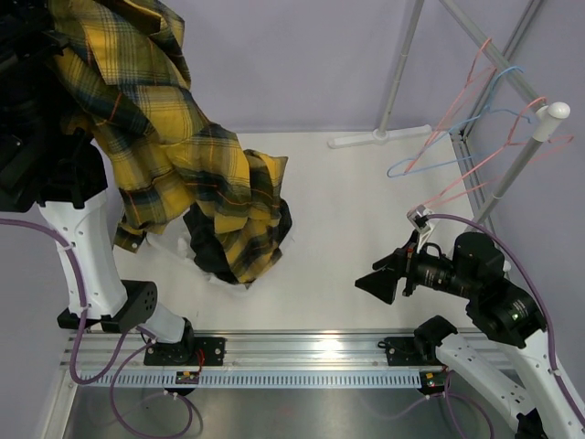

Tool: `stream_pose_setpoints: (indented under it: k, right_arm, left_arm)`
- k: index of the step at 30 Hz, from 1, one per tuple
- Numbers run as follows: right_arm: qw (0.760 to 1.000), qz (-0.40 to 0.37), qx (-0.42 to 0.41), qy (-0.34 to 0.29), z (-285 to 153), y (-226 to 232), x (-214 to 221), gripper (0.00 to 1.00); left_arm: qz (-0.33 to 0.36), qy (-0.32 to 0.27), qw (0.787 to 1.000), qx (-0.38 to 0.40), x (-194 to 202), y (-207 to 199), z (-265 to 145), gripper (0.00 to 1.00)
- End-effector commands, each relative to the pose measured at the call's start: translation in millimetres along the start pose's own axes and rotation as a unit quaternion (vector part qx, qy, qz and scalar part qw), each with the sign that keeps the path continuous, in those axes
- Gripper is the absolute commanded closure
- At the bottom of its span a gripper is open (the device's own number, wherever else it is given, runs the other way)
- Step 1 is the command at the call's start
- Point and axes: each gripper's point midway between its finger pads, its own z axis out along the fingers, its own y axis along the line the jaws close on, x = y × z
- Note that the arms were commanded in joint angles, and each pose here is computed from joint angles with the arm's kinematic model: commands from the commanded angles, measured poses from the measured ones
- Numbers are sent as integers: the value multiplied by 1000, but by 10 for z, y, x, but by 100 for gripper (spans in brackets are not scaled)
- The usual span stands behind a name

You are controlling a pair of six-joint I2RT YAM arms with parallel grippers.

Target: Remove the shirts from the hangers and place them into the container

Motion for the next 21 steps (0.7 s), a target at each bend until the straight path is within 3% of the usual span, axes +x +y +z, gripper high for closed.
stream_pose_setpoints:
  k: [1,6,11,21]
  right_arm:
    - [999,-4,-32,-8,49,98,-56,4]
    - [999,3,-39,-20,35,122,-58,4]
    - [999,2,-42,-24,-1,152,-71,4]
    - [998,19,-47,-30,-71,210,-53,5]
  left_arm:
    - [-23,-108,994,-7,-740,-89,73,100]
    - [-97,-127,987,0,-707,-105,64,100]
    - [-189,-113,975,12,-425,-120,24,100]
    - [-207,-86,973,50,-508,-351,19,100]
